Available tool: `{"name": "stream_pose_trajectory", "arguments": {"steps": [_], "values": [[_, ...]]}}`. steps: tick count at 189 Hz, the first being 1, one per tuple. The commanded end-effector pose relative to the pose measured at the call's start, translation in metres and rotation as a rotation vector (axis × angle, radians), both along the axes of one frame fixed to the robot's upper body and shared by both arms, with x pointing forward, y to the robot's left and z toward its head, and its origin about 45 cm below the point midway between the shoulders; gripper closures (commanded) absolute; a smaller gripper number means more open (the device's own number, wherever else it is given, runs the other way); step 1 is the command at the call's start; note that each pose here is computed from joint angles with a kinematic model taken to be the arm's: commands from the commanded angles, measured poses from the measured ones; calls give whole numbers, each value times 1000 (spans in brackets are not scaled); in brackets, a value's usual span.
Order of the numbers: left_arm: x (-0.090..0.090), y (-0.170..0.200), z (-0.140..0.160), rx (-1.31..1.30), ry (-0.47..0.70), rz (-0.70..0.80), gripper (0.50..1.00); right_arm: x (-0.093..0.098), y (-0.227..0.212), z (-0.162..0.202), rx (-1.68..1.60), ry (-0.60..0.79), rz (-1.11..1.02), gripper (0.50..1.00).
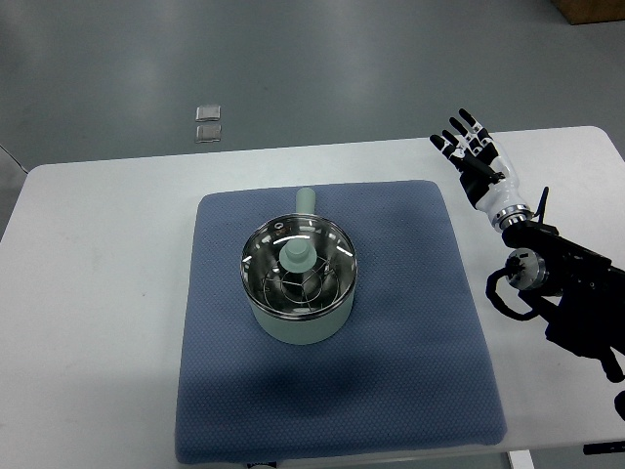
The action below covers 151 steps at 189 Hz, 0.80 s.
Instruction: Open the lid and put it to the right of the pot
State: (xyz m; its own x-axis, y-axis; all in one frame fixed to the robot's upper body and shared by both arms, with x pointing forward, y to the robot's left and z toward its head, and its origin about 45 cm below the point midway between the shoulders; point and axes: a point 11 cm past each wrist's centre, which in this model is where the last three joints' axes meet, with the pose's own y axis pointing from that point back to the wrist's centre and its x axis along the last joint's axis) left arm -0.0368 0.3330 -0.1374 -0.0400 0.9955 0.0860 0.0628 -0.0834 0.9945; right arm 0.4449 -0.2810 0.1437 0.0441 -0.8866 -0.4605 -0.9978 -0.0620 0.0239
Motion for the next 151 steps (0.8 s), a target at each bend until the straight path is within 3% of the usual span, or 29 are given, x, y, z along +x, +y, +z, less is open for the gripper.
{"name": "stream_pose_trajectory", "arguments": {"steps": [1, 121, 151], "values": [[0, 0, 0, 0, 0, 0, 500, 0, 0, 1, 0, -2, 1, 570], [1, 0, 0, 0, -1, -3, 500, 3, -1, 5, -17, -8, 4, 570], [1, 0, 0, 0, -1, -2, 500, 14, 14, 23, -79, -55, 68, 570]]}}
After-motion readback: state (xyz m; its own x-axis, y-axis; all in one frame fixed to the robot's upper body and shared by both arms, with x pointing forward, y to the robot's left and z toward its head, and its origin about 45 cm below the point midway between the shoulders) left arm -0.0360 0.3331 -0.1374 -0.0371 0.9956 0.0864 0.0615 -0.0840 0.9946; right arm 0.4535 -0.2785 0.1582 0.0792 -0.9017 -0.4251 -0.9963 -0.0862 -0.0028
